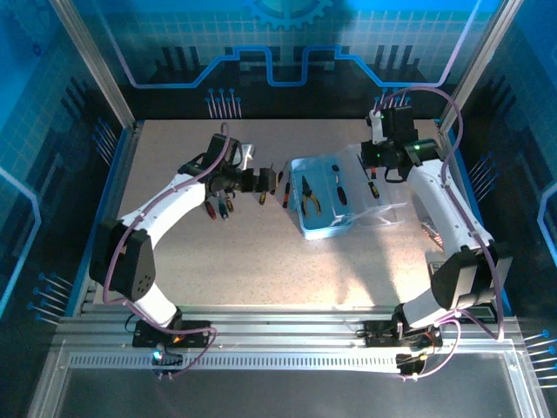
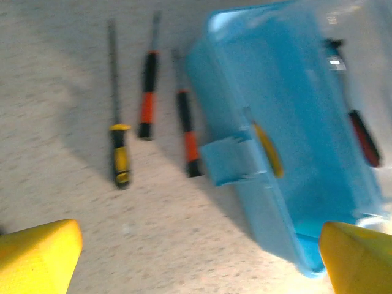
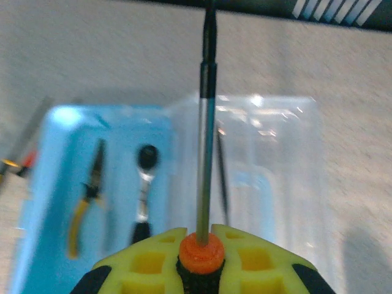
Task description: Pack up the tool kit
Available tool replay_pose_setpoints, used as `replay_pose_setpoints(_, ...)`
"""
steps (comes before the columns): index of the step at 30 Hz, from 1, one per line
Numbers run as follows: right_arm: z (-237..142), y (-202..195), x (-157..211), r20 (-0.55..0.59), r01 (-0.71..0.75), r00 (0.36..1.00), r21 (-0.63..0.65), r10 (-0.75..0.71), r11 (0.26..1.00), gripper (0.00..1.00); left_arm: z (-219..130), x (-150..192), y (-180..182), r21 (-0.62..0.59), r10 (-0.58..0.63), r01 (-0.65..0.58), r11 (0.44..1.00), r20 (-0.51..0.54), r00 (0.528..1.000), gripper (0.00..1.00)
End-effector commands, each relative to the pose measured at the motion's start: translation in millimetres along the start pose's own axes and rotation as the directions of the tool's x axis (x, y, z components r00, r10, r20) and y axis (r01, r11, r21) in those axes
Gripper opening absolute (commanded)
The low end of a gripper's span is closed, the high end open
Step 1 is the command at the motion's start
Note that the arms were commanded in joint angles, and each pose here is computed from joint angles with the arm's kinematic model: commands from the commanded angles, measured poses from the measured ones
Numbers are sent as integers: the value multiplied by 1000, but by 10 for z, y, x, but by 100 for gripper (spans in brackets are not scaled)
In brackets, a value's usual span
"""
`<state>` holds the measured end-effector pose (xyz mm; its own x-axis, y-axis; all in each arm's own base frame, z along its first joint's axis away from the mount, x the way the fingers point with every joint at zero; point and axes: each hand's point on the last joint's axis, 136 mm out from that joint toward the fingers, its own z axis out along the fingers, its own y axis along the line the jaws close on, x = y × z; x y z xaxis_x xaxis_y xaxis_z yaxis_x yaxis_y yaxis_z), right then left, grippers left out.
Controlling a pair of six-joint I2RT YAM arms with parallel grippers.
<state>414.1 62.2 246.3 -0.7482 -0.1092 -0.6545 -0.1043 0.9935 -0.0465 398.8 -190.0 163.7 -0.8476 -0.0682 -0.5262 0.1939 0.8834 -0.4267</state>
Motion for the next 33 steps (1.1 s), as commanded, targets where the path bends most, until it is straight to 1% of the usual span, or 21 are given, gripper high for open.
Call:
replay_pose_setpoints(1, 137, -343, 298, -150, 86, 987, 169, -61, 982, 0, 4, 175, 257, -130, 13, -21, 991, -59, 998, 99)
replay_pose_setpoints(7, 366, -540, 442, -233, 144, 969, 268, -81, 953, 0, 46, 260, 314, -139, -1, -9, 990, -75, 997, 99)
replay_pose_setpoints(14, 563, -669, 577, -271, 154, 960, 309, -69, 939, 0, 81, 277, 319, -136, -6, -6, 991, -84, 996, 99)
replay_pose_setpoints(20, 724, -703, 678, -294, 162, 954, 318, -65, 934, 0, 115, 284, 302, -124, -15, 3, 992, -93, 996, 99)
replay_pose_setpoints(24, 802, -730, 717, -307, 174, 949, 328, -69, 929, 2, 114, 276, 296, -123, -16, 4, 992, -93, 996, 99)
replay_pose_setpoints(26, 831, -744, 726, -313, 181, 947, 334, -72, 925, 5, 112, 276, 296, -124, -12, 1, 992, -94, 995, 99)
replay_pose_setpoints(30, 906, -745, 763, -321, 178, 945, 324, -69, 929, 17, 106, 267, 306, -130, -7, -5, 992, -94, 996, 99)
replay_pose_setpoints(33, 950, -726, 799, -330, 174, 942, 311, -66, 934, 22, 116, 272, 327, -141, -7, -7, 990, -99, 995, 99)
